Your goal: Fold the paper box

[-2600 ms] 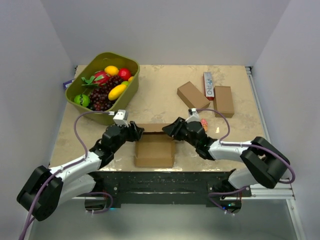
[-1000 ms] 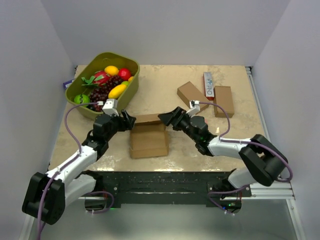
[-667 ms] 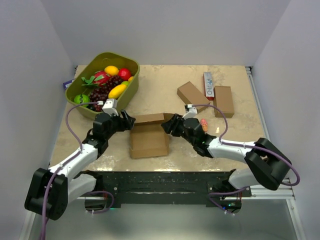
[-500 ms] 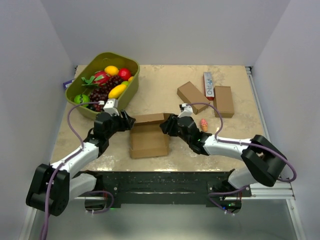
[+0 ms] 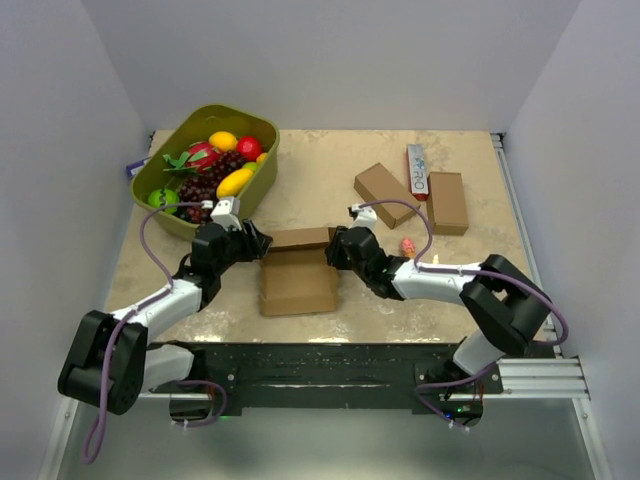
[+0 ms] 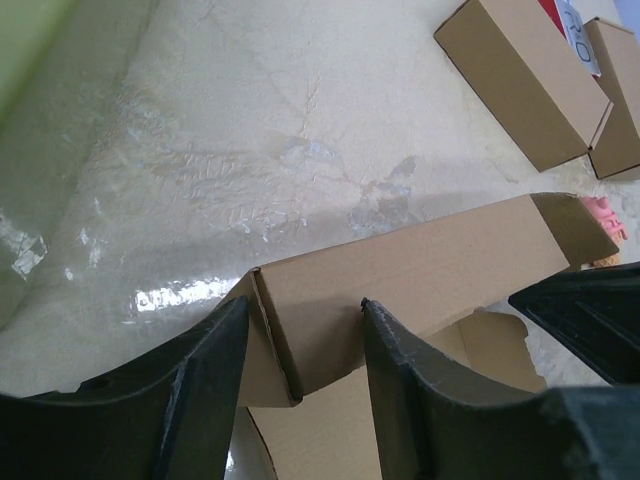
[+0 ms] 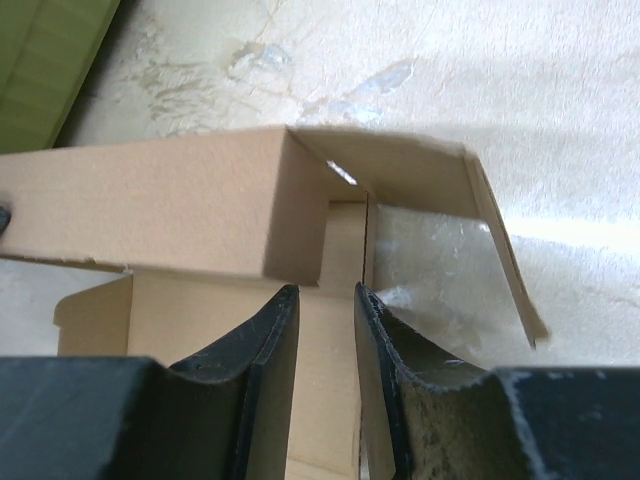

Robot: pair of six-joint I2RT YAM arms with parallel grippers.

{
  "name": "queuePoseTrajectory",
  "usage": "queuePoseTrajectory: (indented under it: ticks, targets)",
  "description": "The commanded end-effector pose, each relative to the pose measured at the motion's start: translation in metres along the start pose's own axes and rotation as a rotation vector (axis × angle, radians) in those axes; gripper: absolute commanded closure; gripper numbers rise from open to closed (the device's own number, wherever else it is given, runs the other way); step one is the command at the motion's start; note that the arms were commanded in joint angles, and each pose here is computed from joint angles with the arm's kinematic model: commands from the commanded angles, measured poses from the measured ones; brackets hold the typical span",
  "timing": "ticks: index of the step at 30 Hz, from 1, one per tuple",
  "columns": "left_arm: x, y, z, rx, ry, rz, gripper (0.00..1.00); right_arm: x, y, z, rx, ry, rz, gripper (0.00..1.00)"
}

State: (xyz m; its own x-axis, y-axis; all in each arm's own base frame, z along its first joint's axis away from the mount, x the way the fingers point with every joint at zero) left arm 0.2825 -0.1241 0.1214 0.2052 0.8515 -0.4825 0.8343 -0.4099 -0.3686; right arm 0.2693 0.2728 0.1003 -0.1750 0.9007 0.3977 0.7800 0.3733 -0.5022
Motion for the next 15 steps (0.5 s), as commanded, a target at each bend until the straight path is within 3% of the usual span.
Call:
queuePoseTrajectory:
  ticks: [1, 15]
  targets:
    - [-0.003, 0.004, -0.011, -0.037, 0.005, 0.020, 0.50, 0.003, 0.011, -0.014, -0.056, -0.025, 0.028, 0.68]
    - [0.000, 0.006, -0.004, -0.018, 0.004, 0.020, 0.59, 0.005, 0.024, -0.009, -0.073, -0.083, -0.021, 0.70]
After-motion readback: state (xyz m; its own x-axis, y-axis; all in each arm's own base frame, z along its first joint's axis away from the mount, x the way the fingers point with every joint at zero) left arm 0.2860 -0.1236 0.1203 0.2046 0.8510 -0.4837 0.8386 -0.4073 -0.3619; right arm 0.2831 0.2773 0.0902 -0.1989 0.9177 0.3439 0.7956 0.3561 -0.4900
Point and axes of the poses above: each gripper's point midway between its finger pads, its own y axis out along the fingers, its own x axis along the line the jaws close on, z = x × y, the point moved 5 cm from there along -y, back along the fingers, and after that the axes turned 2 degrees about -y, right-handed, at the moved point
